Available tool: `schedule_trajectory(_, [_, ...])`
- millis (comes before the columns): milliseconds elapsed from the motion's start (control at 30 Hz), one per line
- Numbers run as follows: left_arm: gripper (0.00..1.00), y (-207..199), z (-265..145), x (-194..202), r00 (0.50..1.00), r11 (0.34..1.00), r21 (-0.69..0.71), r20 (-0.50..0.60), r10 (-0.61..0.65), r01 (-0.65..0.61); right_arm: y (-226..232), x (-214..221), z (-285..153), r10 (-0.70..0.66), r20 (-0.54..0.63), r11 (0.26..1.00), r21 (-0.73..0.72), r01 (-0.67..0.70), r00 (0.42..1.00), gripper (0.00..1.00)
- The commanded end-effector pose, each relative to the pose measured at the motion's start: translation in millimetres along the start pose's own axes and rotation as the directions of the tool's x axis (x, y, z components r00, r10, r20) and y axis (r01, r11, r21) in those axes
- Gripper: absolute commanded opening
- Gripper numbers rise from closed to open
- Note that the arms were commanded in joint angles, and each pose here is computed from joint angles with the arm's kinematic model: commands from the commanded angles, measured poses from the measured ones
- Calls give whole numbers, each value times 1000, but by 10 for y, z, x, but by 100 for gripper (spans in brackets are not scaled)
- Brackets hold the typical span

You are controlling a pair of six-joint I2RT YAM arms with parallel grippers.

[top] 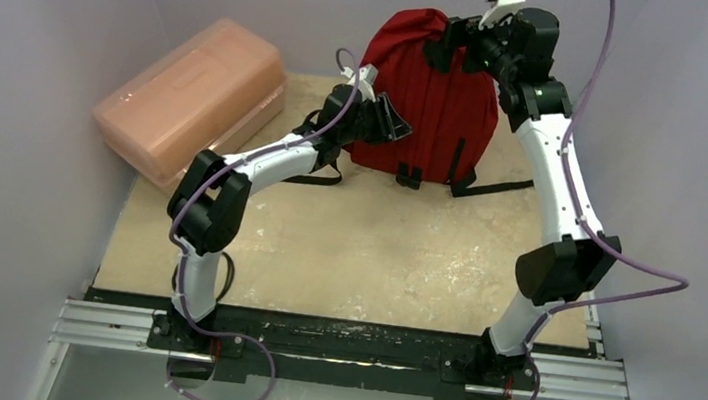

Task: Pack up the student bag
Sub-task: Place the student bag at the center of the board, then adjust the student bag at the center of the board.

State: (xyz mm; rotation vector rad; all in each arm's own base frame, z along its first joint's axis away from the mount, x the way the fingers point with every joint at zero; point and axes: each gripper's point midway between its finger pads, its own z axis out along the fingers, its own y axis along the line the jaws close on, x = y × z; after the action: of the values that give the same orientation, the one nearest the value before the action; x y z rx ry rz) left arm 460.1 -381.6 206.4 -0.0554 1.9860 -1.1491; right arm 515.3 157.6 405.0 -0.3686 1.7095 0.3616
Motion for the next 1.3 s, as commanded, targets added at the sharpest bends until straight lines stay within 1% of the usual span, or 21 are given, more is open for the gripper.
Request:
schedule_trajectory(0, [39, -37, -101, -90, 999, 999, 13, 1, 45, -45, 230, -539, -523, -22, 139, 998, -47, 29, 990, 99])
schedule_trajectory(133, [42, -92, -288, -36, 999, 998, 27, 1, 52, -52, 79, -543, -681, -31, 171, 999, 44, 24, 985, 99])
schedule_trajectory(300, [45, -139, -512, -1, 996, 996, 34, 0, 88, -88, -47, -342, -648, 14, 158, 997, 68, -25, 987, 99])
schedule_trajectory(367, [48, -153, -630, -34, 993, 993, 31, 8, 116, -117, -173, -287, -599, 64, 183, 993, 83, -81, 981, 99])
schedule_trajectory(433, [52, -174, -760, -74, 990, 989, 36, 15, 139, -140, -359, -231, -546, 154, 205, 985, 41, -165, 967, 99])
schedule_trajectory(500, [55, -159, -891, -136, 989, 988, 30, 12, 149, -149, -581, -265, -497, 198, 254, 978, 16, -209, 947, 99])
schedule_trajectory(533, [57, -135, -940, -172, 989, 989, 26, 6, 148, -148, -719, -291, -430, 187, 284, 979, 29, -203, 940, 99])
schedule_trajectory(567, [57, -122, -978, -200, 991, 990, 27, -6, 137, -137, -823, -216, -261, 190, 277, 978, 35, -207, 942, 99])
schedule_trajectory(600, [57, -98, -1005, -222, 993, 993, 25, -19, 115, -115, -911, -91, -69, 198, 231, 976, 42, -213, 953, 99])
schedule_trajectory(633, [57, -95, -1025, -245, 994, 994, 27, -28, 104, -103, -1128, -5, 66, 205, 200, 972, 70, -222, 958, 99])
schedule_trajectory(667, [57, -98, -1045, -264, 994, 994, 27, -35, 104, -103, -1192, 142, 167, 225, 172, 967, 78, -241, 959, 99])
schedule_trajectory(767, [57, -79, -1093, -275, 993, 995, 8, -58, 102, -102, -1243, 381, 421, 298, 195, 952, 13, -306, 935, 99])
schedule_trajectory(867, [57, -143, -1142, -246, 994, 996, 36, -78, 78, -76, -1395, 713, 672, 362, 149, 930, 17, -368, 920, 99])
schedule_trajectory(933, [57, -158, -1178, -186, 993, 997, 48, -99, 64, -60, -1431, 831, 811, 406, 166, 914, -44, -404, 899, 99])
schedule_trajectory(1000, [57, -190, -1218, -123, 991, 997, 71, -119, 53, -45, -1447, 896, 892, 411, 165, 912, -96, -400, 897, 99])
schedule_trajectory(1100, [57, -217, -1295, -42, 989, 996, 87, -145, 40, -28, -1442, 871, 933, 401, 207, 914, -149, -377, 892, 99])
schedule_trajectory(1200, [57, -221, -1384, 1, 986, 996, 80, -160, 47, -35, -1591, 894, 1027, 357, 205, 934, -106, -342, 911, 99])
schedule_trajectory(1267, [57, -219, -1454, 12, 984, 996, 65, -169, 65, -55, -1734, 815, 1038, 333, 216, 943, -67, -326, 918, 99])
